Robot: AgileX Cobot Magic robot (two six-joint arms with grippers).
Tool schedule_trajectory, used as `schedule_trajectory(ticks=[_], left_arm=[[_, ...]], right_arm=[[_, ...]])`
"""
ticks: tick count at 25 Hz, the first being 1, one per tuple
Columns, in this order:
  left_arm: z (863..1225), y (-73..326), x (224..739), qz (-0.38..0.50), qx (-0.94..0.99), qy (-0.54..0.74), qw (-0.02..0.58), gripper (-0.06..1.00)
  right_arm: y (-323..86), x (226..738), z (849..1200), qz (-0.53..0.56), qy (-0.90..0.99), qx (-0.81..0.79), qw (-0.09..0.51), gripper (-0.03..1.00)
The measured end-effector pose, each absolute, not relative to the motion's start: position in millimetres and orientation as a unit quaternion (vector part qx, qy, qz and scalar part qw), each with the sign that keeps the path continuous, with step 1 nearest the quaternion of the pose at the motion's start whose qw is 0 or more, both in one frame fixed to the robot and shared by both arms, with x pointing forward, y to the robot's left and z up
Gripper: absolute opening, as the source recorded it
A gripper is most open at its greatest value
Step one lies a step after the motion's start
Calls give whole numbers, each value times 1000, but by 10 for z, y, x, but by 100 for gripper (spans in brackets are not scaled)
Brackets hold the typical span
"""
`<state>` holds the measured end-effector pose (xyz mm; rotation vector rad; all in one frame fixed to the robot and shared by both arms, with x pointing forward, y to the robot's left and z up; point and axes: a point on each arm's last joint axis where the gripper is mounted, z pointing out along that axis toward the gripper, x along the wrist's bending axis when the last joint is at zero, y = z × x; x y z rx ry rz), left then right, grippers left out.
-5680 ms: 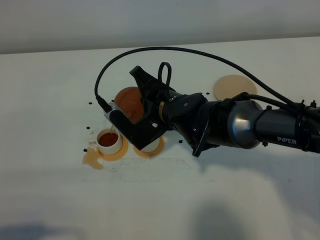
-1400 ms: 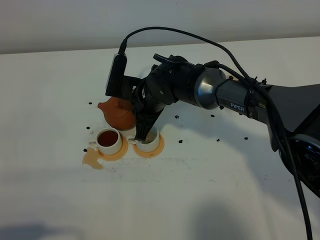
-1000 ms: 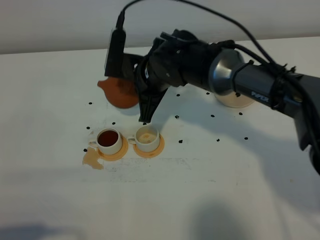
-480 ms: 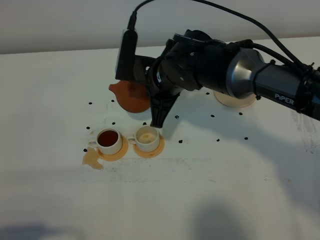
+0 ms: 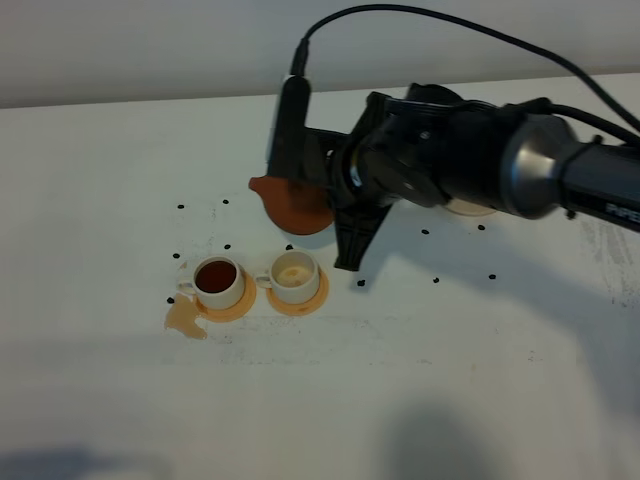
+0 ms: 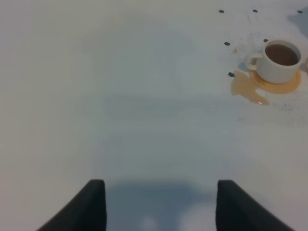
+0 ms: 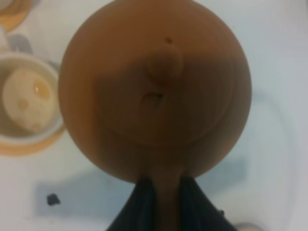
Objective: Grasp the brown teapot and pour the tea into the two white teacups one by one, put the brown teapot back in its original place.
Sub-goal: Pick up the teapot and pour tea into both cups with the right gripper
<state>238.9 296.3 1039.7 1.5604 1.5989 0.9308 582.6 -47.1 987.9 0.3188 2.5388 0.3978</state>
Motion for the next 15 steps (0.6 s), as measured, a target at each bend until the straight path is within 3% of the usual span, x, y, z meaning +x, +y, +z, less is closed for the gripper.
schedule_trajectory(ticks=[15], left_arm=[[10397,2963,2389,360,603,618,353,50]], right_arm=[[-733,5581,9682,129,936,78,318,11]])
